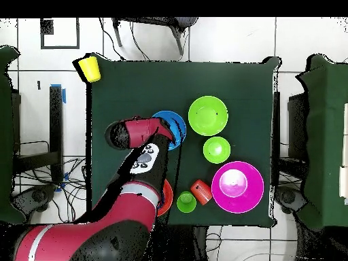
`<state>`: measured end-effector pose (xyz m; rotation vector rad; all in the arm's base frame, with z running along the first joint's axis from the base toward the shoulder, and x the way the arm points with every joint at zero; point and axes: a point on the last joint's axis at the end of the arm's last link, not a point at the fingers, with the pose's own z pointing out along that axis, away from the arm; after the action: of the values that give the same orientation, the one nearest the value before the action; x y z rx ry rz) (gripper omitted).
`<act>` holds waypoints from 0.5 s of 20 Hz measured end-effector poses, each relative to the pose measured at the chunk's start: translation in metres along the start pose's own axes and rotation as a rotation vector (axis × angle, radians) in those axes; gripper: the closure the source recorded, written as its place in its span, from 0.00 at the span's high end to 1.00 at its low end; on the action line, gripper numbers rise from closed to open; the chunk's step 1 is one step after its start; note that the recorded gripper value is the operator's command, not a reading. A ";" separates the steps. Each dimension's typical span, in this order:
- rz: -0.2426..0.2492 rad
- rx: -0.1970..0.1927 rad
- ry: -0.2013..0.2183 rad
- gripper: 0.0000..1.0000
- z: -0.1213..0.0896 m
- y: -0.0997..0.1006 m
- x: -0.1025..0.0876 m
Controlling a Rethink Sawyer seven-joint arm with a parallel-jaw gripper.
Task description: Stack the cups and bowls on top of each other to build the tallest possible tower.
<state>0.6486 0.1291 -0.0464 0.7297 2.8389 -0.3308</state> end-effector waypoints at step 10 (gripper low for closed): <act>-0.029 0.003 0.012 0.00 0.010 -0.001 0.009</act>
<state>0.6413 0.1301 -0.0576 0.6937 2.8637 -0.3357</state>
